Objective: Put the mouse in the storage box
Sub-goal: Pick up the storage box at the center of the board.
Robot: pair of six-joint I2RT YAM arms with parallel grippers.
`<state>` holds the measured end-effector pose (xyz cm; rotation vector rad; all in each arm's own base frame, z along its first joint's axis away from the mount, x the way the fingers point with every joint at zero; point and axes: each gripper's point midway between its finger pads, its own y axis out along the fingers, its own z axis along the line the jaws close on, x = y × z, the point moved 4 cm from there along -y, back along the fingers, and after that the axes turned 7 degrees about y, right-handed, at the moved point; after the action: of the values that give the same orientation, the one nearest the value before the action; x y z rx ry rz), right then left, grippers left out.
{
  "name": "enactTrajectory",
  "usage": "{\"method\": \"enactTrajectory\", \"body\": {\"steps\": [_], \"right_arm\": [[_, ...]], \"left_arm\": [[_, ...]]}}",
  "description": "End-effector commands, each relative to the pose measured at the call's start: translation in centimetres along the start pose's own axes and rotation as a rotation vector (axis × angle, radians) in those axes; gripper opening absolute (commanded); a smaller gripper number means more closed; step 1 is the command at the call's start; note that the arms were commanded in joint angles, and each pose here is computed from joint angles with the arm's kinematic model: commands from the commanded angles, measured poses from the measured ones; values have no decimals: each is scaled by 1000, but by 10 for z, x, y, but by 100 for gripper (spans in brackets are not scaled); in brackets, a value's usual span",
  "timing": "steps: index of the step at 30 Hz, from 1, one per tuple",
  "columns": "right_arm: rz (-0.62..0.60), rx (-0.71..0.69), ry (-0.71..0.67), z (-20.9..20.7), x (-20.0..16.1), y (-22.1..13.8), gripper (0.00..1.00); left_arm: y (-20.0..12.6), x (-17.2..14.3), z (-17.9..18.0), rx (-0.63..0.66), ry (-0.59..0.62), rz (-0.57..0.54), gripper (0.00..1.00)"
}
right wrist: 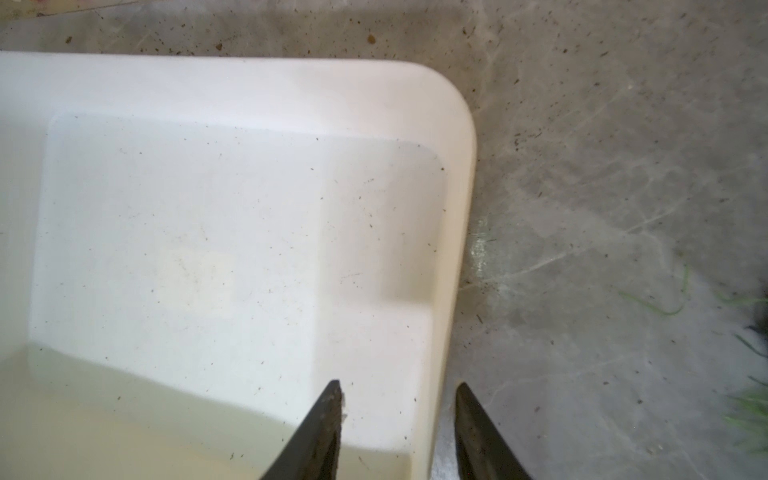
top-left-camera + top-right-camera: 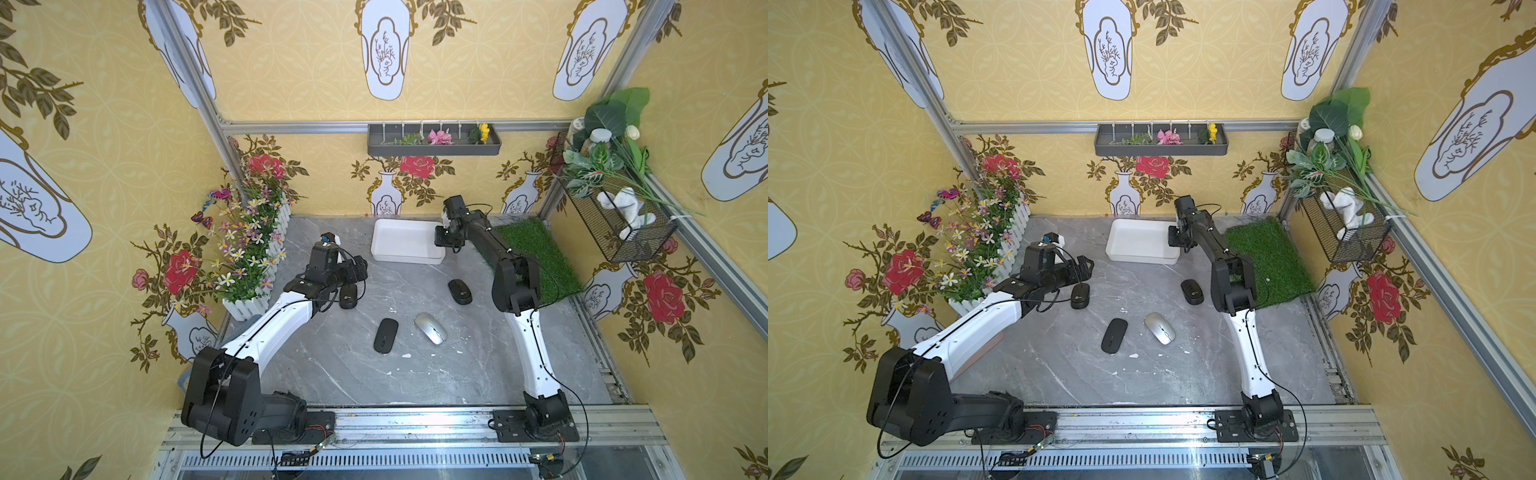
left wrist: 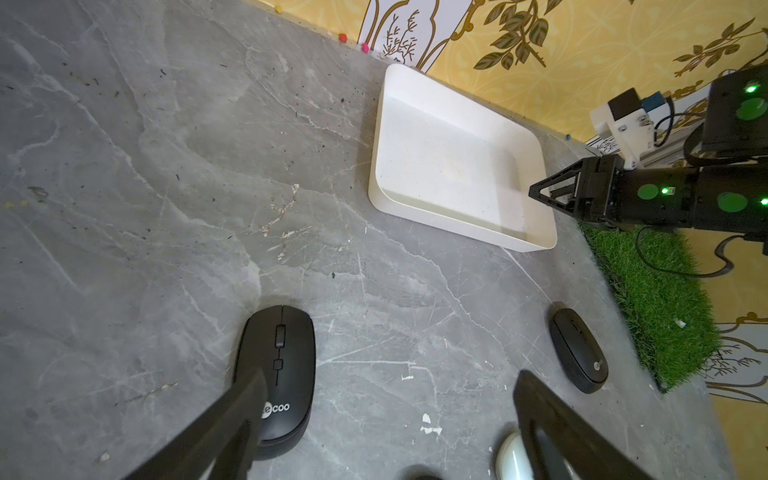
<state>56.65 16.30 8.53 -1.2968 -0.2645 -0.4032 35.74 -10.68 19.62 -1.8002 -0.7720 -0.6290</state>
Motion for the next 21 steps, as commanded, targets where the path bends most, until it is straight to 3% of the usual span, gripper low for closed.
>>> {"method": "enactTrajectory", "body": {"steps": [1, 7, 9, 21], "right_arm": [[23, -45, -12, -4, -9, 7, 31], [32, -73, -28, -3, -20, 9, 11], [23, -76, -39, 1, -23, 4, 0], [-45, 17, -137, 24, -61, -79, 0]], "left_arm": [[-3, -1, 5, 21, 11, -22, 95], [-8, -10, 8, 18, -7, -30, 95], [-11, -15, 11, 28, -17, -28, 95], [-48, -44, 44, 163, -36, -113, 96]]}}
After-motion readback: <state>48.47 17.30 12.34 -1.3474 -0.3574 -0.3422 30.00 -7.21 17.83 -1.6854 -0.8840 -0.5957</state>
